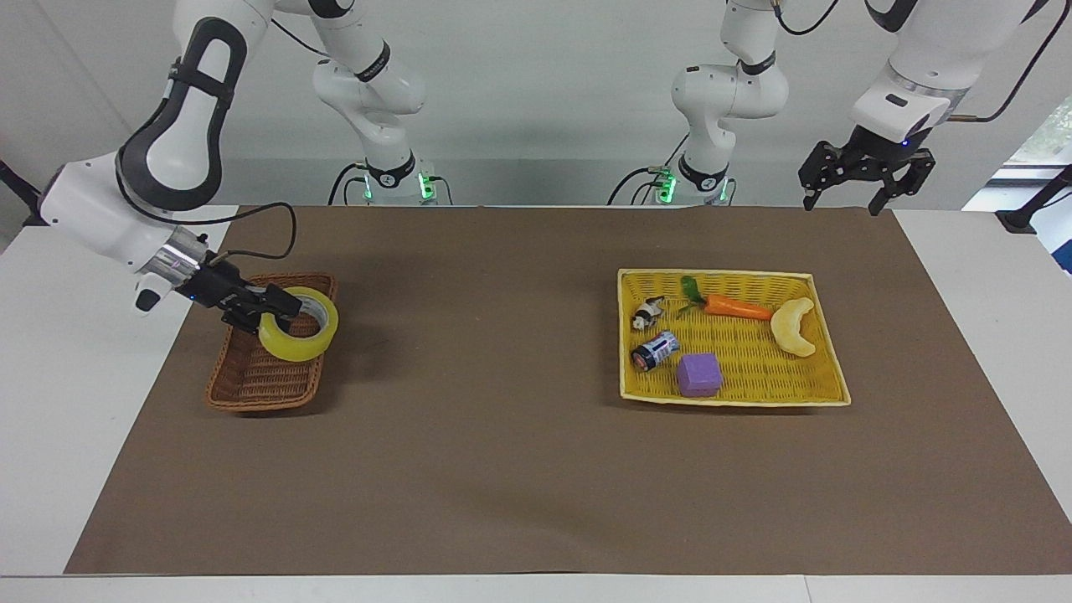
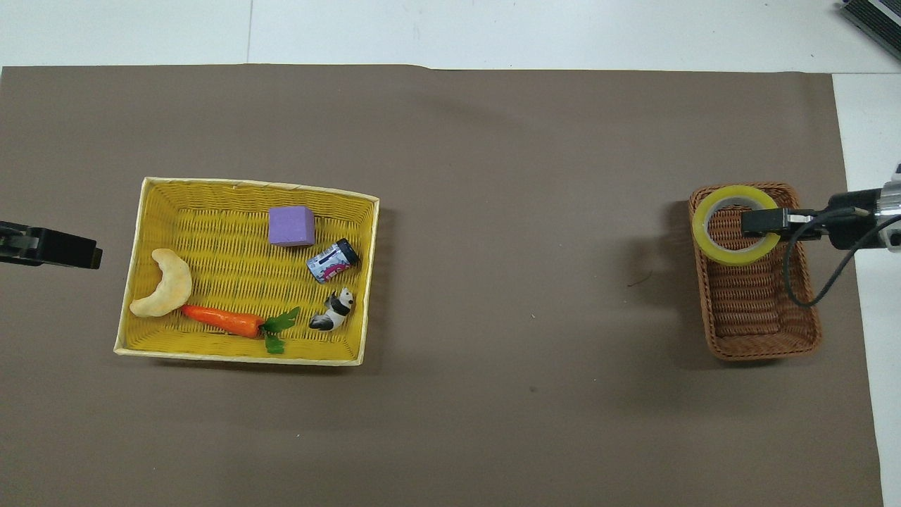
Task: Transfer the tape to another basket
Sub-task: 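Lower the tape into the wicker basket and open the right gripper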
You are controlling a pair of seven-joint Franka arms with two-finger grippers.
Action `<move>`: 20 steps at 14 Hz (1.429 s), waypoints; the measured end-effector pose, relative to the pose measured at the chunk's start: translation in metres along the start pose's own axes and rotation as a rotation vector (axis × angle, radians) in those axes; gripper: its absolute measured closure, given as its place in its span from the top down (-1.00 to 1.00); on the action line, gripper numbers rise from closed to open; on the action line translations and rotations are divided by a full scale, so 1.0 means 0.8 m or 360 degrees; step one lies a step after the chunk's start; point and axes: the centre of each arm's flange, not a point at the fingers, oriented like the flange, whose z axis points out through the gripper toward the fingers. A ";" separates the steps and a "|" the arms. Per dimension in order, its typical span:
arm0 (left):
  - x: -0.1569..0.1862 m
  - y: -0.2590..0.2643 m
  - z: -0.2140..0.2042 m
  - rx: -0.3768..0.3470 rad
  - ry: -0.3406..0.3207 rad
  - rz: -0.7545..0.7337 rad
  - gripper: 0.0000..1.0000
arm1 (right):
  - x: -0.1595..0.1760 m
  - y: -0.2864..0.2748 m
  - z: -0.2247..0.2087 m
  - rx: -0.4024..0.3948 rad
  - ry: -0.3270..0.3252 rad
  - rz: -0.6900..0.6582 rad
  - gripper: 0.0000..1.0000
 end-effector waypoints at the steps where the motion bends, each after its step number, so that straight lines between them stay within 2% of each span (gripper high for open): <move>1: 0.007 -0.006 0.002 0.0001 -0.0015 -0.0012 1.00 | -0.008 0.019 0.001 -0.0009 -0.0014 -0.0039 -0.99; 3: 0.020 -0.010 0.007 0.0006 -0.0015 -0.0020 1.00 | -0.024 0.061 0.002 -0.0004 -0.0029 -0.0095 -0.99; 5: 0.029 -0.017 0.006 0.0012 0.0034 -0.0022 1.00 | -0.038 0.094 0.008 -0.0005 -0.0057 -0.0134 -0.99; 9: 0.029 -0.023 0.005 0.0014 0.0048 -0.0028 1.00 | -0.045 0.102 0.025 -0.0003 -0.0113 -0.0148 -0.99; 10: 0.029 -0.024 0.005 0.0014 0.0048 -0.0031 1.00 | -0.046 0.103 0.027 -0.0022 -0.0132 -0.0158 -0.87; 13: 0.029 -0.026 0.005 0.0014 0.0048 -0.0035 1.00 | -0.048 0.108 0.026 -0.0078 -0.0161 -0.0178 -0.17; 18: 0.029 -0.025 0.005 0.0014 0.0048 -0.0034 1.00 | -0.042 0.104 0.025 -0.0090 -0.0149 -0.0194 0.94; 20: 0.029 -0.025 0.005 0.0014 0.0048 -0.0034 1.00 | -0.032 0.099 0.016 -0.0111 -0.0117 -0.0217 1.00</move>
